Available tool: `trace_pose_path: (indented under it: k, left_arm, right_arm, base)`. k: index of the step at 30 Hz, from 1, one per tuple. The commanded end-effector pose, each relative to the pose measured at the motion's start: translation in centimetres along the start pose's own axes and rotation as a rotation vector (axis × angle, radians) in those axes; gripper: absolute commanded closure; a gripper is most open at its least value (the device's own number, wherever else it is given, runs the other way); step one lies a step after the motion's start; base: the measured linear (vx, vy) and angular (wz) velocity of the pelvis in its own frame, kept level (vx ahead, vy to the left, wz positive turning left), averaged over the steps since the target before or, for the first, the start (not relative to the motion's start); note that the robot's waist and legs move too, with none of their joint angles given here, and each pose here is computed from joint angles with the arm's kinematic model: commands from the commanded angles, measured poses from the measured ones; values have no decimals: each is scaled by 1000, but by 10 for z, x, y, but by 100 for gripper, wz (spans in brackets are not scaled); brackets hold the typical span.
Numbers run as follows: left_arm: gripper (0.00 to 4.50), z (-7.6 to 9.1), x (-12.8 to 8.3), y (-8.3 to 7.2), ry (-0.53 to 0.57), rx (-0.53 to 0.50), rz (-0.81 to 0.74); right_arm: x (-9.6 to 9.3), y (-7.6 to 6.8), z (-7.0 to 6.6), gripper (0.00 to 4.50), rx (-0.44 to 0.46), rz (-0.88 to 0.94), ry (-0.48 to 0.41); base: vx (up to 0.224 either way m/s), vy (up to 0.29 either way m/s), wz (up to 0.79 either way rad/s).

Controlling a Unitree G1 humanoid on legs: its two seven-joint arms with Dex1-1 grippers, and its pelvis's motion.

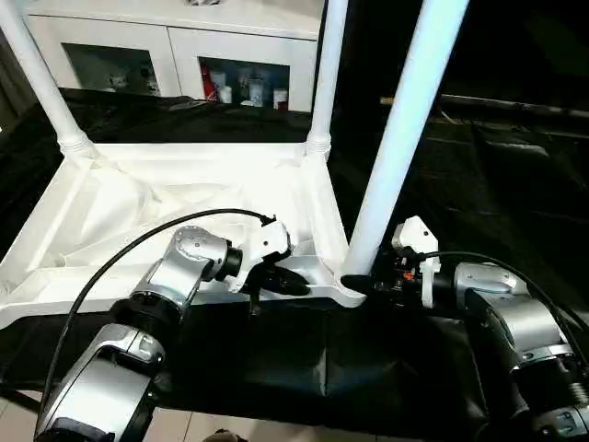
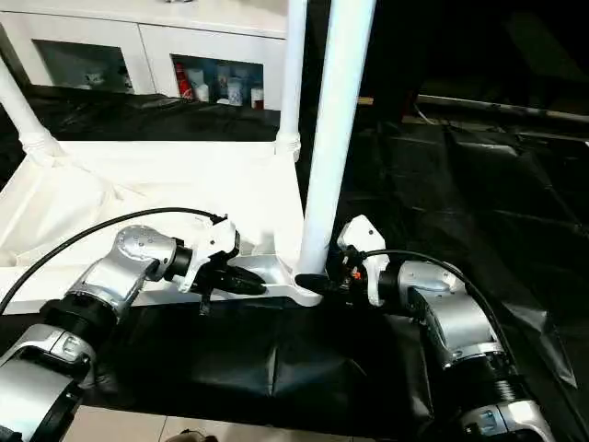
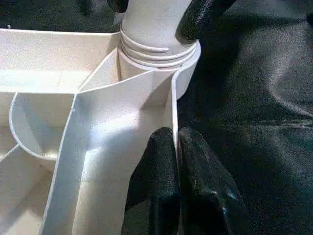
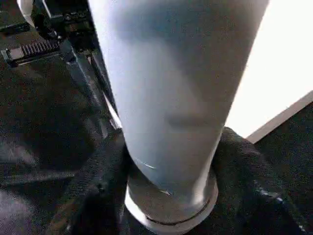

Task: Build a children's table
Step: Rotate leg to tighten

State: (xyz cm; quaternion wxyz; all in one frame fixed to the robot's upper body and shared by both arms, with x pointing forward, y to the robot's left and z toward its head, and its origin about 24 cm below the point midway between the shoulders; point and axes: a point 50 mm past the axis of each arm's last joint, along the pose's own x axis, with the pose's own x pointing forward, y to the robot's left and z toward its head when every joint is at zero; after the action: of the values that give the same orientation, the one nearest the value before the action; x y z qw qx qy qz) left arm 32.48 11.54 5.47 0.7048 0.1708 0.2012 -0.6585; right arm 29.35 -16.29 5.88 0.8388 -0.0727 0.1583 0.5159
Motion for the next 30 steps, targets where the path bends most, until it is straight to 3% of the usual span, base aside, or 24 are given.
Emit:
trace_pose_path:
  k: [1, 6, 14, 19, 23, 25, 28, 30]
  left_arm:
    - [450, 5, 2, -2, -26, 17, -24]
    - [450, 5, 4, 0, -31, -5, 22]
    - [450, 13, 28, 18, -35, -55, 304]
    - [450, 23, 48, 23, -23, -91, 409]
    - [450, 28, 55, 24, -19, -82, 423]
    - [450, 28, 53, 24, -22, -74, 402]
    - [450, 26, 49, 24, -19, -64, 384]
    - [450, 22, 43, 25, -14, -62, 372]
  right_arm:
    - [-1, -1, -2, 234, 21, -8, -1]
    - [3, -1, -8, 241, 88, -74, -35]
    - [31, -3, -27, 243, 253, -455, -51]
    - [59, -3, -19, 246, 312, -637, -67]
    - [71, -2, -7, 246, 287, -657, -93]
    - [72, -2, -1, 246, 195, -612, -107]
    - [68, -2, 2, 246, 150, -566, -138]
    - [59, -4, 3, 180, 159, -521, -174]
  base:
    - [0, 0, 0]
    - [0, 0, 0]
    - [0, 0, 0]
    - [0, 0, 0]
    - [0, 0, 0]
    - [0, 0, 0]
    - [0, 0, 0]
    - [0, 0, 0]
